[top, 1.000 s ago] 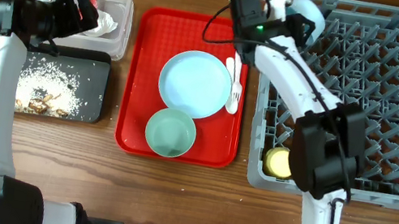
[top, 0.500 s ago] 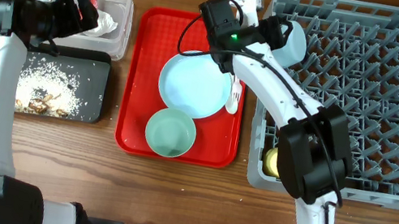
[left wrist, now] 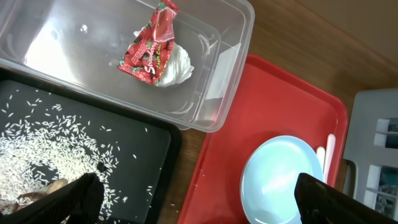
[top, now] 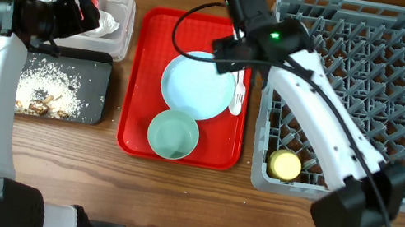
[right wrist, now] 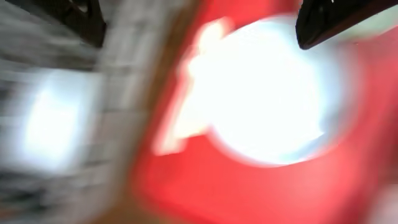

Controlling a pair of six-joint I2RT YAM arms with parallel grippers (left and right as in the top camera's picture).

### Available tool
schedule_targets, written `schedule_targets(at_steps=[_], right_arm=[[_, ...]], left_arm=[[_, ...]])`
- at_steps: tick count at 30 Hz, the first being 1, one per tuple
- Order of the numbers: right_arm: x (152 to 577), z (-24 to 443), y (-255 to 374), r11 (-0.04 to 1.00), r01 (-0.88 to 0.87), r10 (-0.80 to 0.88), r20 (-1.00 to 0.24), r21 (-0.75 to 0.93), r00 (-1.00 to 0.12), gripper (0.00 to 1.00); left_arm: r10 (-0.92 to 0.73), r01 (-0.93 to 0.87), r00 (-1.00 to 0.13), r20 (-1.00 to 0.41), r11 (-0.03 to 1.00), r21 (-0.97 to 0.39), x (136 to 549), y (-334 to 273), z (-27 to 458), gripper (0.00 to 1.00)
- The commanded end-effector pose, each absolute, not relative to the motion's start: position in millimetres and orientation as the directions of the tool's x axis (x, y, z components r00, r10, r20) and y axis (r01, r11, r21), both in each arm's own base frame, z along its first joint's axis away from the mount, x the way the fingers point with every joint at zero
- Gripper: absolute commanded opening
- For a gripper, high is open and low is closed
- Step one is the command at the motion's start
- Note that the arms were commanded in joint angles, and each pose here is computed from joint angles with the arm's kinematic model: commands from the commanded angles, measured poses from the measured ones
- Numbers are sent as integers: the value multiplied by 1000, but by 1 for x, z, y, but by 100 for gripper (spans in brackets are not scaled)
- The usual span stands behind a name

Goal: Sort waste into correct bins and load items into the dishwasher rack
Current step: 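Reach the right gripper back to the tray and grasp the green bowl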

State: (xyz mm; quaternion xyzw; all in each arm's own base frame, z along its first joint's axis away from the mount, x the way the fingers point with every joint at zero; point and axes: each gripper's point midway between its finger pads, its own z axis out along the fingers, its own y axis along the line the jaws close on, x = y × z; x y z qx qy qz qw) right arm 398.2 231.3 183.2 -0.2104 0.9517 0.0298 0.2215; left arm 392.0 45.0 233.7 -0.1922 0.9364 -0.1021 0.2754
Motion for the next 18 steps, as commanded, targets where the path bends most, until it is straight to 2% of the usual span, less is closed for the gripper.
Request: schedule_targets(at_steps=[1,4,5,6,11,14,18], right_arm=[[337,161,294,772,-497,-410,-288,396,-866,94],[309,129,292,774,-473,-438,-184,420,-880,82],[300,118,291,777,-471,-450,-155,418,-880,73],[292,107,290,780,-468,-459,-128,416,-879,70],[266,61,276,853,-404,-421,-24,329,-907,65],[258,46,275,852,-413,-431,-16,322,-902,64],[259,33,271,856,-418,-429,-31,303,-903,56]], left_arm=[[-410,-298,-763,-499,909,-291,392,48,242,100],[-410,-298,-763,-499,909,-291,392,48,242,100],[-410,-298,-763,-499,909,-291,392,48,242,100],[-410,-298,-763,-499,909,-291,392,48,242,100],[-410,-298,-763,-499,909,-291,392,48,242,100],[-410,-298,-763,-499,909,-291,392,48,242,100],[-410,-298,-763,-499,909,-291,392,48,242,100]])
